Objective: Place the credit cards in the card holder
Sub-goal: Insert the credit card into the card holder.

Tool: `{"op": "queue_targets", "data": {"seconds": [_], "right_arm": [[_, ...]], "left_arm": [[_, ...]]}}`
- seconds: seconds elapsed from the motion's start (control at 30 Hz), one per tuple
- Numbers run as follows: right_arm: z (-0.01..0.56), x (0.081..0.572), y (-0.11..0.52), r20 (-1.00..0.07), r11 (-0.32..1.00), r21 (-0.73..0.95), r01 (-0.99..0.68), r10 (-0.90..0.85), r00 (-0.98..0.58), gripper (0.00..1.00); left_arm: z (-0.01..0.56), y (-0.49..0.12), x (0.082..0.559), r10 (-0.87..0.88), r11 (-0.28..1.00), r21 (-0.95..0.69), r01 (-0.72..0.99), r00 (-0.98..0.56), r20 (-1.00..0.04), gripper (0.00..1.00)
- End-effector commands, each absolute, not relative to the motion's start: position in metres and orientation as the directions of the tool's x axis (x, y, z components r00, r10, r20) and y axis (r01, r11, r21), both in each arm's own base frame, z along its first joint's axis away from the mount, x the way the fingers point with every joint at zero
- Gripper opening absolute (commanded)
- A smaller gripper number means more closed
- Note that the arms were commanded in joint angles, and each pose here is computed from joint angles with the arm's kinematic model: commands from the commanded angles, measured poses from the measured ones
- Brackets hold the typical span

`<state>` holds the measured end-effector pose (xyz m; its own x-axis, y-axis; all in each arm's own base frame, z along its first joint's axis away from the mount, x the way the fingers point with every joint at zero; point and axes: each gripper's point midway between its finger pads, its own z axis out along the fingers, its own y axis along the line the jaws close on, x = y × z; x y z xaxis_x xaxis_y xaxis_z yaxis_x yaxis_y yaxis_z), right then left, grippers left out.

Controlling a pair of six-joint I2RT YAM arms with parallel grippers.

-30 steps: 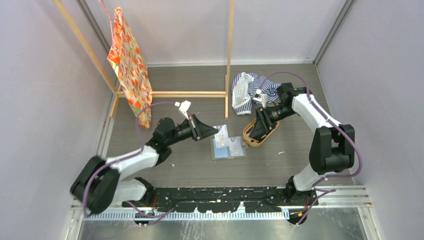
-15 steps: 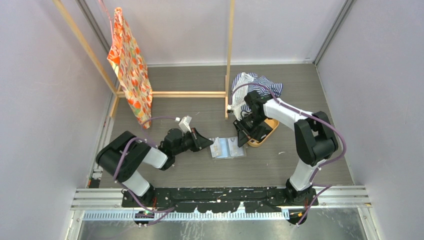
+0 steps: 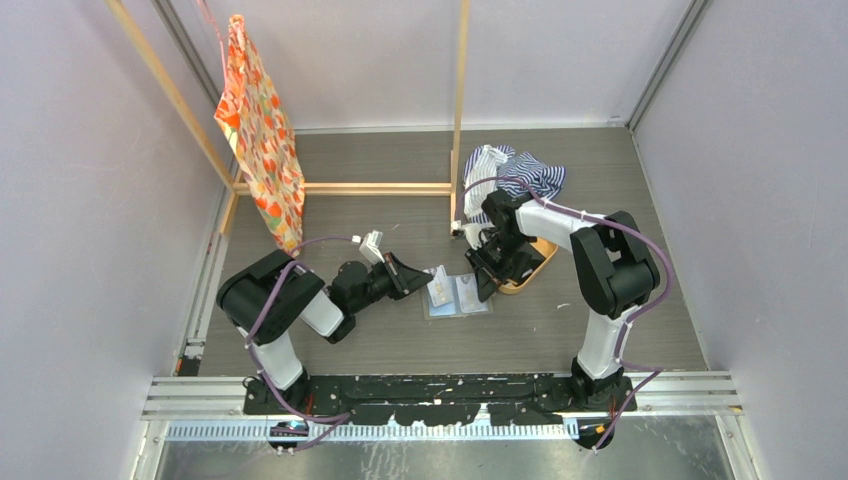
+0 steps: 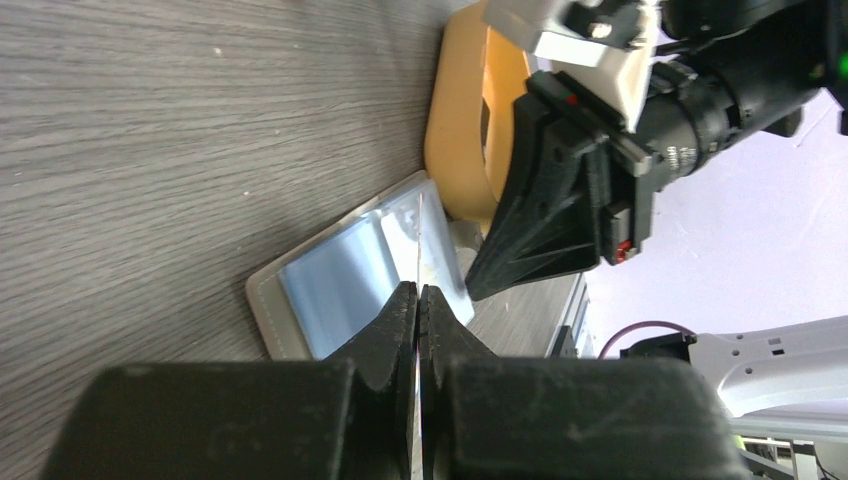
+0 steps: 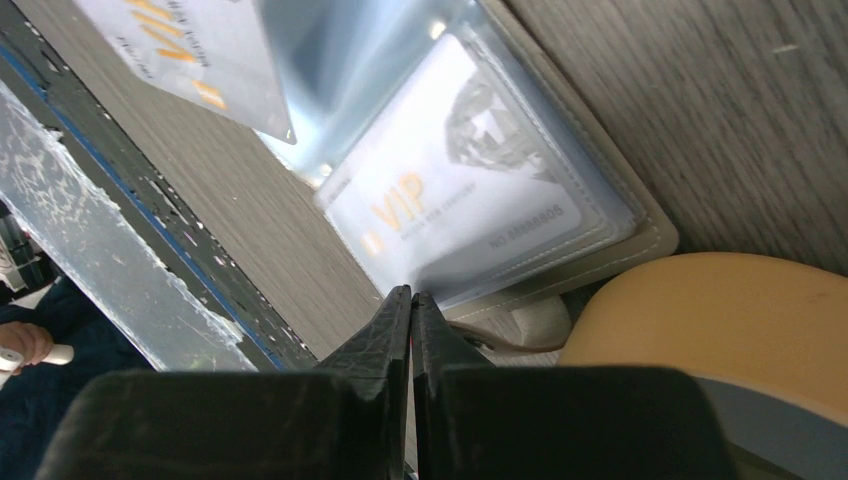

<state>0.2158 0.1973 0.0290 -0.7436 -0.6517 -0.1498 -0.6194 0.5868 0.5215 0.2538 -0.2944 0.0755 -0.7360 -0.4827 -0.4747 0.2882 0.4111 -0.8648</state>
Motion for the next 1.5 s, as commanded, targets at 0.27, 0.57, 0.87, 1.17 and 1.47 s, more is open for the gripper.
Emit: {"op": "queue_targets", "data": {"seconds": [0.27, 0.57, 0.87, 1.17, 1.47], "right_arm": [[0.022, 0.222, 0.193, -0.127, 0.618, 0.482, -0.621, -0.653, -0.747, 0.07], [0.022, 0.221, 0.193, -0.123, 0.619, 0.485, -0.618, -0.652, -0.748, 0.07], [0.023, 0.221, 0.194, -0.123, 0.616, 0.490, -0.616, -0.651, -0.749, 0.07], [0.024, 0.220, 0.195, -0.122, 0.615, 0.492, -0.617, -0.652, -0.748, 0.07], [0.024, 0.219, 0.196, -0.121, 0.612, 0.495, -0.617, -0.655, -0.746, 0.07]], "left_arm": [[0.088, -0.310, 0.266, -0.528, 0.353, -0.878, 0.324, -0.706, -0.473, 0.00], [0.085, -0.312, 0.267, -0.528, 0.355, -0.879, 0.318, -0.708, -0.469, 0.00], [0.073, -0.312, 0.265, -0.518, 0.376, -0.876, 0.301, -0.716, -0.468, 0.00], [0.064, -0.314, 0.261, -0.506, 0.392, -0.873, 0.290, -0.725, -0.468, 0.00], [0.054, -0.318, 0.251, -0.498, 0.408, -0.872, 0.271, -0.735, -0.461, 0.00]]}}
